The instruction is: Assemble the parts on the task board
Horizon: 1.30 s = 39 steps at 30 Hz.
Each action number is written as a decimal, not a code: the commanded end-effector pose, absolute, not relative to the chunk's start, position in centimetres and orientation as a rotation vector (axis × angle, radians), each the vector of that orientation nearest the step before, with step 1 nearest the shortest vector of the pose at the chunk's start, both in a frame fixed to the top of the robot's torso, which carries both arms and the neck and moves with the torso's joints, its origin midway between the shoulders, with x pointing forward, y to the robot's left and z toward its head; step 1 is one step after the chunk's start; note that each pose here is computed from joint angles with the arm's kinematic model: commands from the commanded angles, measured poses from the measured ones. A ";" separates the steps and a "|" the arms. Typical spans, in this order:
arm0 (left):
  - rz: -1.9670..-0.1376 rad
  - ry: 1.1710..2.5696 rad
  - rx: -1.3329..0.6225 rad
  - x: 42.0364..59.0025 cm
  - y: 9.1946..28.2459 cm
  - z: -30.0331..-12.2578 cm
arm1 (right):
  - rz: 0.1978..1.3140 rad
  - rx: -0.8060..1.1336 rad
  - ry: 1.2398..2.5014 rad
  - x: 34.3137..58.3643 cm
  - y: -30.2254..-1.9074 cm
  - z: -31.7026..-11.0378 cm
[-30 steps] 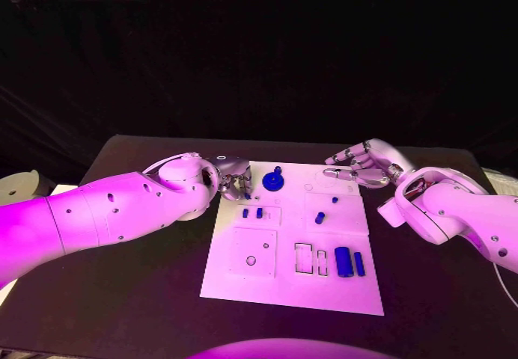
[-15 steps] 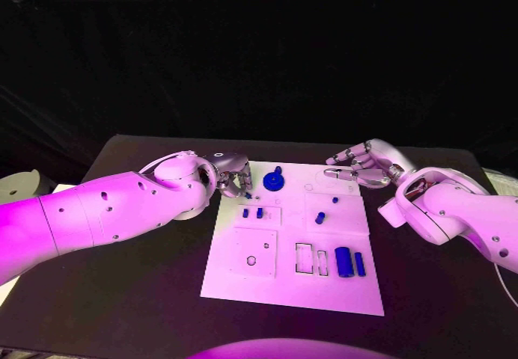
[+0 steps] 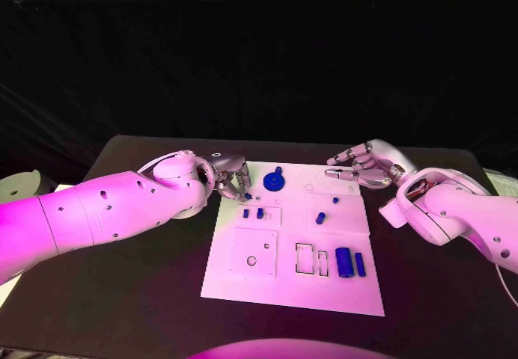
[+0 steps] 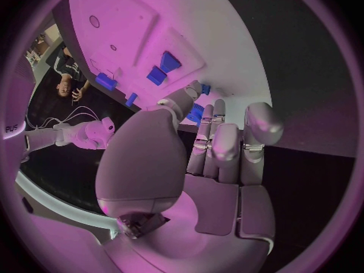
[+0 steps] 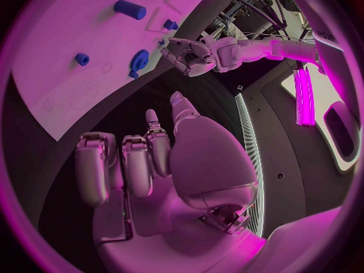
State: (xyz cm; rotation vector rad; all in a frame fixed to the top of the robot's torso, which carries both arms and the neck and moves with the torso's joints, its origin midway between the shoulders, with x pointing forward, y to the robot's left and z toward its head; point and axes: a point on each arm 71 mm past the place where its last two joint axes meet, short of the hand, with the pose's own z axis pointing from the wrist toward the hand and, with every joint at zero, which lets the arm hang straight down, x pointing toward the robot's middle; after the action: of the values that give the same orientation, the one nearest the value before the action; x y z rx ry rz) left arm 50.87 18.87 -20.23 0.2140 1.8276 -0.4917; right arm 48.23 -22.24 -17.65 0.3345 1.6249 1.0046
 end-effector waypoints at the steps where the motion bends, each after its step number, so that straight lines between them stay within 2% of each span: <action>1: -0.481 1.830 0.244 50.9 18.8 -20.3 | 1.015 0.324 1.628 48.2 -22.1 -17.6; 20: -0.486 1.784 0.336 51.2 17.7 -20.4 | 1.017 0.322 1.629 48.2 -22.0 -17.6; 39: -0.414 1.869 0.390 51.4 17.4 -21.5 | 1.019 0.321 1.630 48.2 -22.0 -17.7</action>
State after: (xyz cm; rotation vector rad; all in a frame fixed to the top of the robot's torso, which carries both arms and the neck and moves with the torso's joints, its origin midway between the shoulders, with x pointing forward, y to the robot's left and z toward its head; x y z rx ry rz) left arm 51.46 17.36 -21.09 0.3600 1.8276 -0.4482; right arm 48.23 -22.16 -17.64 0.3346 1.6249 1.0070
